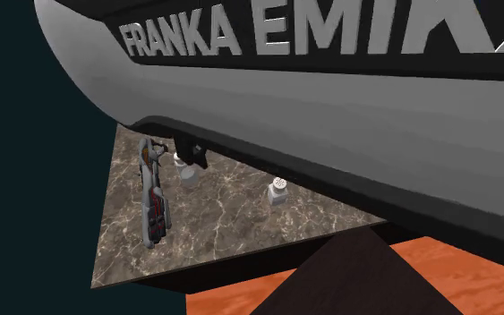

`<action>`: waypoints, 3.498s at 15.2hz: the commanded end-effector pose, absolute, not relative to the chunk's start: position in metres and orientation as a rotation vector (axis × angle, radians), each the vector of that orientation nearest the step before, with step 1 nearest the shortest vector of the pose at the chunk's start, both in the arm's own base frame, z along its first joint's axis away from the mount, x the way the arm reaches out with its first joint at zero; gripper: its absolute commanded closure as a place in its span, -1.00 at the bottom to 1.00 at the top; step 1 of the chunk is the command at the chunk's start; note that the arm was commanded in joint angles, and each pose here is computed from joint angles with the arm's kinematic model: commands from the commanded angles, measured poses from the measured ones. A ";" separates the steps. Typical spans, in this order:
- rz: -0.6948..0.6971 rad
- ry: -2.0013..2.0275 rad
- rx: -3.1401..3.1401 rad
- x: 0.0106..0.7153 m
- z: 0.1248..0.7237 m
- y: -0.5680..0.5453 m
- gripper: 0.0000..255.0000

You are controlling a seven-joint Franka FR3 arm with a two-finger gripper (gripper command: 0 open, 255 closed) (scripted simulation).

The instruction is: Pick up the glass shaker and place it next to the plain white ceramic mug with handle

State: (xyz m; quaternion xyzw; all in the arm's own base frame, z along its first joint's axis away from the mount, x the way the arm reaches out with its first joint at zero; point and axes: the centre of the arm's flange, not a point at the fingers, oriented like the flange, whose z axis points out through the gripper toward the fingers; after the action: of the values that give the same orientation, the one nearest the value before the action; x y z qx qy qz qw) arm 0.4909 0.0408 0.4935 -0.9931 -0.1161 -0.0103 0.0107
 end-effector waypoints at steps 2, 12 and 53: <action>-0.021 -0.377 -3.079 0.522 0.471 0.051 -1.00; 0.011 -0.418 -3.025 0.613 0.398 0.078 -1.00; 0.011 -0.418 -3.025 0.612 0.454 0.081 1.00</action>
State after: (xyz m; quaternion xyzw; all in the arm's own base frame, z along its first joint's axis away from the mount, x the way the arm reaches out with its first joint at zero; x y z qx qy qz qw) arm 0.6122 0.0817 0.4471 -0.9896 -0.1368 0.0034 0.0440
